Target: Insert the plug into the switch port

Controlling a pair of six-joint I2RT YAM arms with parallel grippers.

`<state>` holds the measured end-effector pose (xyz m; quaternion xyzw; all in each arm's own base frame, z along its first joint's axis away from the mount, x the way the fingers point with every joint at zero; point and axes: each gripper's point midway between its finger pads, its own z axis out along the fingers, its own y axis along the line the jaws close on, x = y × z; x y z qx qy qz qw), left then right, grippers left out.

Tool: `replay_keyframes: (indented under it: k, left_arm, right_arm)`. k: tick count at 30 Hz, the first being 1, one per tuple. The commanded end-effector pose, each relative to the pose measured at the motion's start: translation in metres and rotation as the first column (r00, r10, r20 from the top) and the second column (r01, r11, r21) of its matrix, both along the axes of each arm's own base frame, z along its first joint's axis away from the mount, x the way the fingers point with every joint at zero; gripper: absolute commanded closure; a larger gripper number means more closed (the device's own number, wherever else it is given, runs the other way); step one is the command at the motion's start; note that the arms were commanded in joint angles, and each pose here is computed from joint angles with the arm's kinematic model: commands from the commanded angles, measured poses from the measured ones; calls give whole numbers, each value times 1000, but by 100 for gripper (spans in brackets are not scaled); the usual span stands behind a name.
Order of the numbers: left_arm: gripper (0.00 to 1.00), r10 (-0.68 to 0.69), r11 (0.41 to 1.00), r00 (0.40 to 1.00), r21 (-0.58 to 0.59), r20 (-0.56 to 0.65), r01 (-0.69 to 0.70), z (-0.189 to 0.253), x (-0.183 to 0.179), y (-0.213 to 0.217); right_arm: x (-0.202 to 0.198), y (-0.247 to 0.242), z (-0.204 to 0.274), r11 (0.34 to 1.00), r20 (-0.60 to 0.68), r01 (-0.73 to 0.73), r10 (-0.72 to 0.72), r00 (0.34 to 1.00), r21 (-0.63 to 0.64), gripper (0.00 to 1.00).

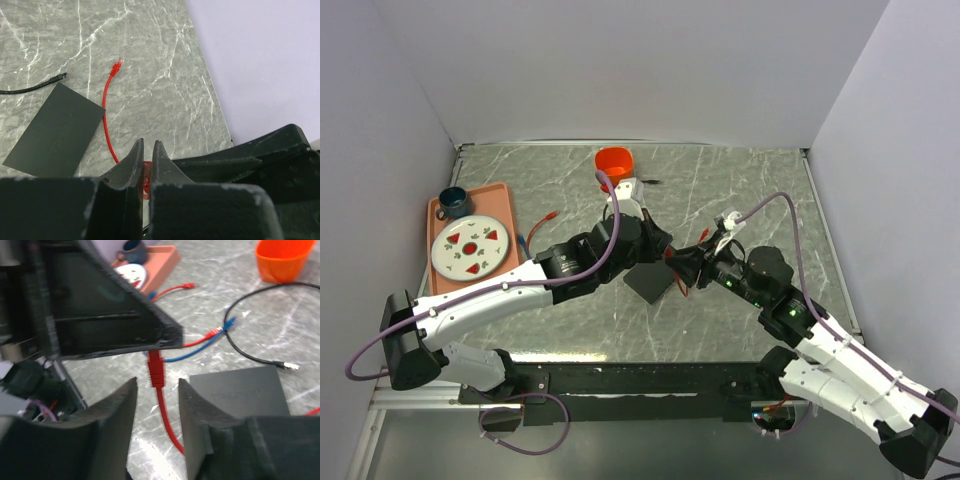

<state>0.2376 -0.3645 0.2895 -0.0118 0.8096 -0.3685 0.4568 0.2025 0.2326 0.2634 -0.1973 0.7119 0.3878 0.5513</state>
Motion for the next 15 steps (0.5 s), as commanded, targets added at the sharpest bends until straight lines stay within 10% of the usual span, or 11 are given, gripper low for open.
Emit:
replay_keyframes:
  k: [1, 15]
  left_arm:
    - [99, 10, 997, 999, -75, 38, -8, 34, -2, 2]
    - [99, -17, 996, 999, -81, 40, 21, 35, -4, -4]
  right_arm:
    - [17, -9, 41, 990, 73, 117, -123, 990, 74, 57]
    - [8, 11, 41, 996, 98, 10, -19, 995, 94, 60]
